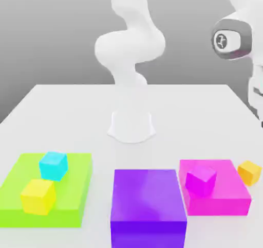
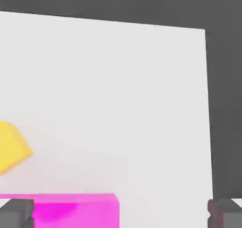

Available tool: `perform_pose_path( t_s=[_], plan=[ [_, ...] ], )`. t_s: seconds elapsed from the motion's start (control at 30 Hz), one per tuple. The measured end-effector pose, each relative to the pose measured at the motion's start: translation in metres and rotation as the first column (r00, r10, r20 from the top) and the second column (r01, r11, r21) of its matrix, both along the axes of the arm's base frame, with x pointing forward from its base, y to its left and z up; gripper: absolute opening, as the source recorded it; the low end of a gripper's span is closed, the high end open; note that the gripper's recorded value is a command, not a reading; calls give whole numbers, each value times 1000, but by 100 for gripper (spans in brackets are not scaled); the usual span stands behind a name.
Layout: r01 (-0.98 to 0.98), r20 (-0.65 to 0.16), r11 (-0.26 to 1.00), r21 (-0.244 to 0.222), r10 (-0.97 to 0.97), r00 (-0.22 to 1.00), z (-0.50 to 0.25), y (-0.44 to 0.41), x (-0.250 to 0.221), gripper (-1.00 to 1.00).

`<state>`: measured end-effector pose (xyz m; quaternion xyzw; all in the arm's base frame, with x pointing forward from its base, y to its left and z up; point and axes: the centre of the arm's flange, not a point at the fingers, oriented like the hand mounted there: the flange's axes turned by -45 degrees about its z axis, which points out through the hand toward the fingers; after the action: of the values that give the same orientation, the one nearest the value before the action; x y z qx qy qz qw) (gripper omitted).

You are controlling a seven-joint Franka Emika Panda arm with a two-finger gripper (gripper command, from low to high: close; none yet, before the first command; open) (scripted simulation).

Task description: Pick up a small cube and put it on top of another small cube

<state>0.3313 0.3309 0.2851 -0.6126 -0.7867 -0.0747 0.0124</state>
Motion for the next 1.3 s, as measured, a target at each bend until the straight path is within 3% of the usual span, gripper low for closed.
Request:
perform_pose_path(
  t_s=[0.17,0.37,0.4,0.63,0.8,1.03,1.2,1.3],
  plan=[
    [-314,-55,943,-111,310,949,-76,18,-55,0],
    [-384,-71,914,-133,378,923,-147,20,-68,0],
    [-385,-71,913,-133,378,923,-155,20,-68,-100],
    [-385,-73,913,-134,379,923,-154,20,-69,-100],
    [-385,-73,913,-135,379,923,-104,20,-68,-100],
    [-160,-74,978,-130,152,986,-28,-74,11,-100],
    [-36,-74,991,-132,27,997,16,-142,35,-100],
    [-14,-76,991,-130,5,997,-6,-153,38,-100]
  ],
)
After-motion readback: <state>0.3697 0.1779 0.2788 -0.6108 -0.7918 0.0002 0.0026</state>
